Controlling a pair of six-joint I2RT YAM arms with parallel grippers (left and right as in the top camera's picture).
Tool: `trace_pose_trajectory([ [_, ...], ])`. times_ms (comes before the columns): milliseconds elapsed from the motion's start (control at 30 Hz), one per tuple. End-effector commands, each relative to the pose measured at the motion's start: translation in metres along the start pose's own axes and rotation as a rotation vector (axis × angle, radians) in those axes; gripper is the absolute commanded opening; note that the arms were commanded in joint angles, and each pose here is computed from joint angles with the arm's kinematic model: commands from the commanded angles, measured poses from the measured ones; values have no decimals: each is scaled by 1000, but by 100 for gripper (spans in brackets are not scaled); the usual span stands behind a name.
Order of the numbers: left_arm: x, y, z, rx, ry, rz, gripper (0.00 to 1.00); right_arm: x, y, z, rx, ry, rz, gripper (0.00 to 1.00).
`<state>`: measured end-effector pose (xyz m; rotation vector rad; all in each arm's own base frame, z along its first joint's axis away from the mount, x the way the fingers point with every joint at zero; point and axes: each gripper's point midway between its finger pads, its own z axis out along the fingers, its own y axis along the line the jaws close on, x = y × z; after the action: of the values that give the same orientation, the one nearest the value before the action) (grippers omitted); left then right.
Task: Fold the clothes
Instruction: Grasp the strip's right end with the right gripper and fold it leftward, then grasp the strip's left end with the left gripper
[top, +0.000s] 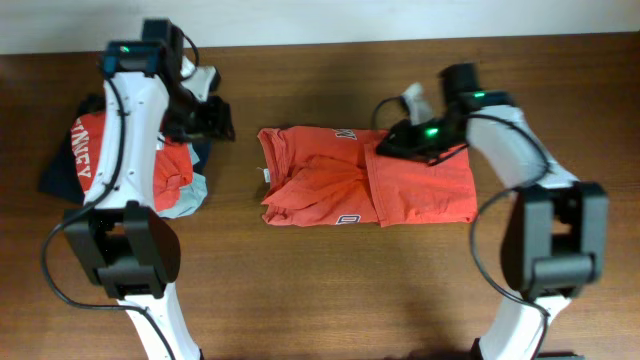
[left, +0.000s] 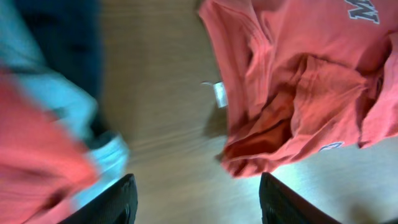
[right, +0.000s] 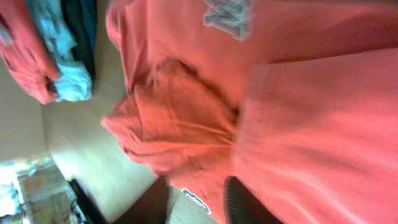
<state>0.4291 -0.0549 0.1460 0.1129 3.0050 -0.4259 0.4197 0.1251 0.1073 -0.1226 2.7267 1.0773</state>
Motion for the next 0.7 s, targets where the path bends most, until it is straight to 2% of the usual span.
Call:
trace_pose_trajectory([
  [0,11,-24,26,200,43,-55,63,-16,-15,-49,47,-106,25,47],
  [167,24,-41,62,333,74,-62,69,-7,-57,-85,78,-138,172,50],
  [200,27,-44,67,346,83,-61,73,-6,-64,-91,81,-145,196,50],
  [233,30,-46,73,353,91,-63,81,-4,-70,-97,84,-153,217,50],
  [300,35,-50,85,350,106,-98,84,-2,-80,-106,90,-168,248,50],
  [533,36,-54,122,282,96,-247,87,3,-90,-116,93,-176,292,50],
  [567,38,-50,127,249,99,-276,91,3,-90,-116,93,-176,292,50],
  [667,44,-40,136,157,104,-341,92,3,-90,-116,93,-175,291,50],
])
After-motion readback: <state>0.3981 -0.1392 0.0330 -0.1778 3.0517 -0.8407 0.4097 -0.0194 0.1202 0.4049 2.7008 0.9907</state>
